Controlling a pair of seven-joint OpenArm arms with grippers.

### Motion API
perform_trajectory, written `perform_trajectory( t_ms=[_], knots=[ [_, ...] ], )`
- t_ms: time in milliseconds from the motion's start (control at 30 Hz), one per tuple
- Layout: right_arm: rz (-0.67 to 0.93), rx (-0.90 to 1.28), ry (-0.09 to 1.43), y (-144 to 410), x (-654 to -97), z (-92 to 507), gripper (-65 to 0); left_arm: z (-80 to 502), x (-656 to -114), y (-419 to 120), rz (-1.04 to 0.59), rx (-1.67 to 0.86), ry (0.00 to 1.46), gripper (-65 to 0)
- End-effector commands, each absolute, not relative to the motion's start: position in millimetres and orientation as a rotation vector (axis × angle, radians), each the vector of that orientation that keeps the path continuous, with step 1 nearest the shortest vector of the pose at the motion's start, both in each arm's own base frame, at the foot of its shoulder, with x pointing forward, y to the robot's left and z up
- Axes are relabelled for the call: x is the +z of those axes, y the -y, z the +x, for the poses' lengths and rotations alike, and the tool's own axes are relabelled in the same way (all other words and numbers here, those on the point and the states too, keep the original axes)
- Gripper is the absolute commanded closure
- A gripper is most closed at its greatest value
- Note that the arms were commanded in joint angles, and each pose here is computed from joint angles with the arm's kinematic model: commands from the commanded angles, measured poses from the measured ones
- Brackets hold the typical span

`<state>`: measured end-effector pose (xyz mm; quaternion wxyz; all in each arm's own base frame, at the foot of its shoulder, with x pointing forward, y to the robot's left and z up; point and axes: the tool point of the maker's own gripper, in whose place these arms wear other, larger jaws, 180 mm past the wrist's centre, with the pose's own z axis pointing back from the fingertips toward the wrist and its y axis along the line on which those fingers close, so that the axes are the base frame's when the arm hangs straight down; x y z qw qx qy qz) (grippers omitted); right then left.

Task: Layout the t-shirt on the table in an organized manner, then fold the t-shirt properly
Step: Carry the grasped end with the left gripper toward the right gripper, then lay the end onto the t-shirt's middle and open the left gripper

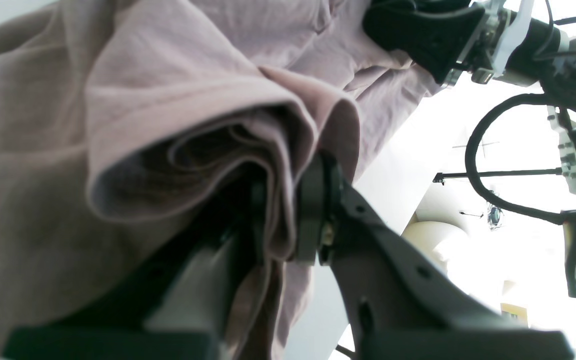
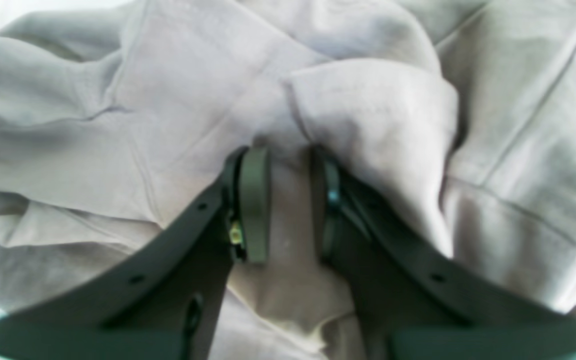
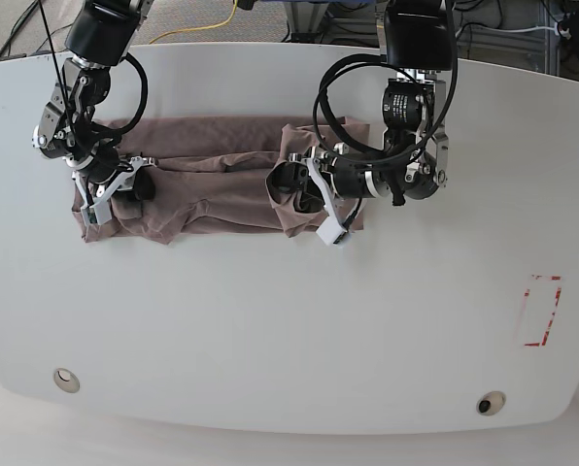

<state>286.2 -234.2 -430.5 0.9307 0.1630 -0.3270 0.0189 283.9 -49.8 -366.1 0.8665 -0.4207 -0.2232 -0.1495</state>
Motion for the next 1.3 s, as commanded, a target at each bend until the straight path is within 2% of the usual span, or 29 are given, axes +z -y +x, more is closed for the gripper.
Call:
perform_trajectory(
  t_ms=[0,300,567,700,1067,1267],
  knots=[
    [0.298,0.059,0.590,238,-441,274,-13.2,297,-350,56,-0.908,-0.326,0.524,-6.8],
    [0.300,0.058,0.589,238,-441,273,-13.2,292,-347,73,-0.920,-0.393,0.505,-7.8],
    [0.300,0.058,0.589,238,-441,273,-13.2,286,-344,85,-0.927,-0.445,0.496,-24.9],
    [0.300,0.058,0.589,238,-441,273,-13.2,289,-334,89,-0.963,-0.445,0.514,-25.3],
    [0.300,0.059,0.588,237,-442,273,-13.2,301,-274,109,-1.187,-0.486,0.578,-25.3],
    [0.300,0.059,0.588,237,-442,273,-13.2,322,-253,87,-1.199,-0.474,0.628,-25.3]
  ],
)
